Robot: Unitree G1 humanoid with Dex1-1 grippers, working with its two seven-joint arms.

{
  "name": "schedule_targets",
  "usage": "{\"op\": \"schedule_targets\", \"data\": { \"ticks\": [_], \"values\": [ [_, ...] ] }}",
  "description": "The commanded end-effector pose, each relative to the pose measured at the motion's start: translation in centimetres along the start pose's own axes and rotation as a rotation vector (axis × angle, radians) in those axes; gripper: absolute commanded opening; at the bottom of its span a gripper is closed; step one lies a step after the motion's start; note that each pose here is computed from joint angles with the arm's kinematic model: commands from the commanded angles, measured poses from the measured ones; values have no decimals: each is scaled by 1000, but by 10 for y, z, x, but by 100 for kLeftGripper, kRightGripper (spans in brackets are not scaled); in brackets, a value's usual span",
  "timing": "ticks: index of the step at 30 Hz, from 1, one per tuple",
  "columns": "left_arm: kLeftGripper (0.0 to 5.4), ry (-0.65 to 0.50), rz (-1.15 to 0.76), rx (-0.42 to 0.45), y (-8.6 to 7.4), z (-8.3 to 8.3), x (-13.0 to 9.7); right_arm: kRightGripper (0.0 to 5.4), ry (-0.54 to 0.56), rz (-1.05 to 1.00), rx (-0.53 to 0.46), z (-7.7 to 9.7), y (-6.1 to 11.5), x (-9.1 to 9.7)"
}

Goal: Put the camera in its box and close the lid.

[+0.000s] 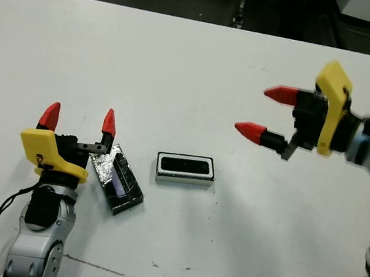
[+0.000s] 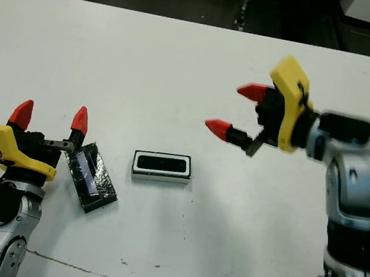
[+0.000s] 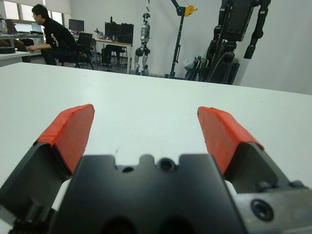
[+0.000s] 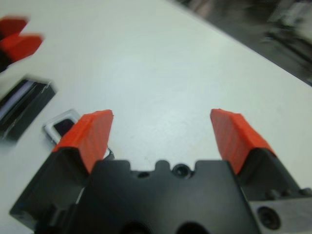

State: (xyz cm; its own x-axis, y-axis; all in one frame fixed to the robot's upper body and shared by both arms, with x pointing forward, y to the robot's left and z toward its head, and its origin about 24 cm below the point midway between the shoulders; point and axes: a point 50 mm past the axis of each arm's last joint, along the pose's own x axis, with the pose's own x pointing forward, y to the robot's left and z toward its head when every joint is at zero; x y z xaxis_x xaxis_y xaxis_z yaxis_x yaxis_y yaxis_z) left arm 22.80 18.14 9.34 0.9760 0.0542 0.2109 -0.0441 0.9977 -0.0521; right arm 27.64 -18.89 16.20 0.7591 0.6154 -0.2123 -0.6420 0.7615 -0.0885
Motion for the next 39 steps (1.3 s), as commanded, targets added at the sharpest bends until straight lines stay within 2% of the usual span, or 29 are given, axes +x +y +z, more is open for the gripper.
{"op": "schedule_targets", "data": {
  "ticks": [1, 6, 10, 12, 16, 19, 25, 26, 31, 36, 39],
  "values": [
    [540, 17, -3, 20, 3, 0, -1, 449, -81, -163, 46, -23, 13, -15],
    [540, 11, -16, 35, 6, 3, 0, 372, -141, -337, 108, -47, 33, -20],
    [540, -6, -23, 45, 9, 7, 1, 300, -166, -404, 143, -57, 38, -20],
    [540, -17, -31, 57, 11, 9, 2, 285, -175, -426, 154, -60, 40, -20],
    [540, -32, -60, 70, 14, 14, 4, 224, -184, -430, 153, -64, 41, -18],
    [540, -50, -97, 115, 18, 19, 8, 174, -182, -423, 153, -66, 43, -16],
    [540, -43, -228, 180, 33, 44, 25, 76, -183, -403, 136, -67, 43, -13],
    [540, -39, -272, 211, 37, 50, 30, 51, -180, -403, 132, -67, 43, -13],
    [540, 13, -560, 378, 49, 80, 55, 1, -183, -399, 138, -70, 43, -13],
    [540, 149, -942, 631, 53, 114, 86, 1, -177, -404, 155, -71, 42, -14],
    [540, 216, -1149, 750, 46, 125, 100, 1, -172, -400, 161, -72, 42, -14]
  ]
}}
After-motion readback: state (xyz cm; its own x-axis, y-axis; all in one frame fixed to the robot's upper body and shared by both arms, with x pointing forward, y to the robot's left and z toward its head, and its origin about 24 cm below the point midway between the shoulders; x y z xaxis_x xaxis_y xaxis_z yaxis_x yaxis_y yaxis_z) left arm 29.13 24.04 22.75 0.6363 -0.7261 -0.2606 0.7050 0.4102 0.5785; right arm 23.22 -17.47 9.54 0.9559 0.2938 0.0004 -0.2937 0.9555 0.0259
